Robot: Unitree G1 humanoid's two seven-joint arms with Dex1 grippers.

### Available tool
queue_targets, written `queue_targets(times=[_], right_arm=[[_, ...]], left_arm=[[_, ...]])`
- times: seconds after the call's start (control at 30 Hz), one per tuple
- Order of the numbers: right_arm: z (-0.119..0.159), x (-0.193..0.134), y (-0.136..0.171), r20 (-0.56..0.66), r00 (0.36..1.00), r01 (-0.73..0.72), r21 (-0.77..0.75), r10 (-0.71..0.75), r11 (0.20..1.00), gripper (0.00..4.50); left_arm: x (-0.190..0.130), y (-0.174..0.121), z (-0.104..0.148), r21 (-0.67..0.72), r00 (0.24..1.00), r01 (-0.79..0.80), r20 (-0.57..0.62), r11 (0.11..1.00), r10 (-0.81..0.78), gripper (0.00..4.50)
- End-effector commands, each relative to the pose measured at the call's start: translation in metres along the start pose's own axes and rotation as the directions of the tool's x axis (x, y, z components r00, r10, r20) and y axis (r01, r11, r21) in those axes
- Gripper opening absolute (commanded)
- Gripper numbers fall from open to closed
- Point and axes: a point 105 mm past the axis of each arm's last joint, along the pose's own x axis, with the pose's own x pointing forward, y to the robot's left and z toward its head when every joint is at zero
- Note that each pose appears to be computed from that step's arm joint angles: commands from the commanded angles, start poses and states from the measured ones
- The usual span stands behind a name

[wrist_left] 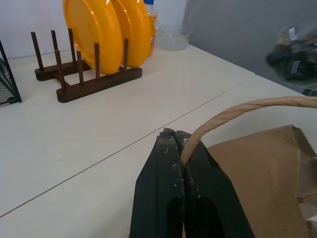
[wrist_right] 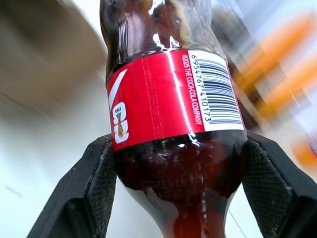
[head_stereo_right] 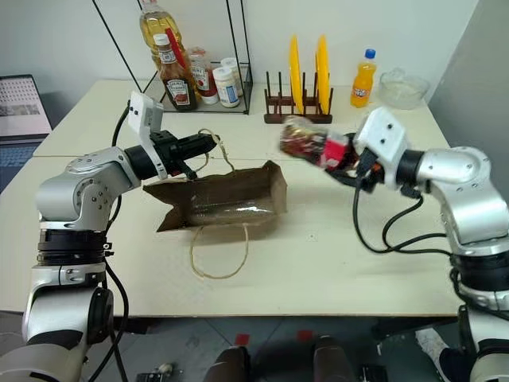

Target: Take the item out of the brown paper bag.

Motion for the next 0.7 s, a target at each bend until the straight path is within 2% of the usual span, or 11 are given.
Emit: queue_targets(times=[0.03,0.13,0.23,0.43,0.5,0.57,0.7], right_arm=[[-0.027,-0.001,-0.007,-0.097,0.995,0.029,0.094,-0.02,0.995,3.15],[-0.052,0.004,0.005,-0.183,0.982,-0.011,0.2,0.048,0.98,3.15],[-0.063,0.011,0.019,-0.212,0.969,-0.061,0.281,0.124,0.958,3.15],[-0.082,0.023,0.022,-0.265,0.955,-0.036,0.348,0.135,0.937,3.15],[-0.089,0.021,0.021,-0.278,0.952,-0.033,0.327,0.129,0.944,3.88],[-0.082,0.019,0.02,-0.237,0.963,-0.05,0.307,0.127,0.95,4.48],[-0.056,0.01,0.023,-0.11,0.982,-0.112,0.311,0.153,0.944,4.48]], left_arm=[[0.001,-0.005,0.015,0.055,0.999,0.018,0.036,0.998,-0.02,0.0],[0.001,-0.006,0.016,0.057,0.999,0.023,0.036,0.998,-0.025,0.0],[-0.001,-0.007,0.016,0.057,0.999,0.025,0.035,0.998,-0.027,0.0],[-0.004,-0.01,0.015,0.055,0.999,0.023,0.036,0.998,-0.025,0.0],[-0.006,-0.011,0.014,0.056,0.999,0.021,0.037,0.998,-0.023,0.0],[-0.007,-0.011,0.013,0.059,0.999,0.016,0.036,0.998,-0.018,0.0],[-0.008,-0.007,0.015,0.057,0.999,-0.008,0.047,0.998,0.005,0.0]])
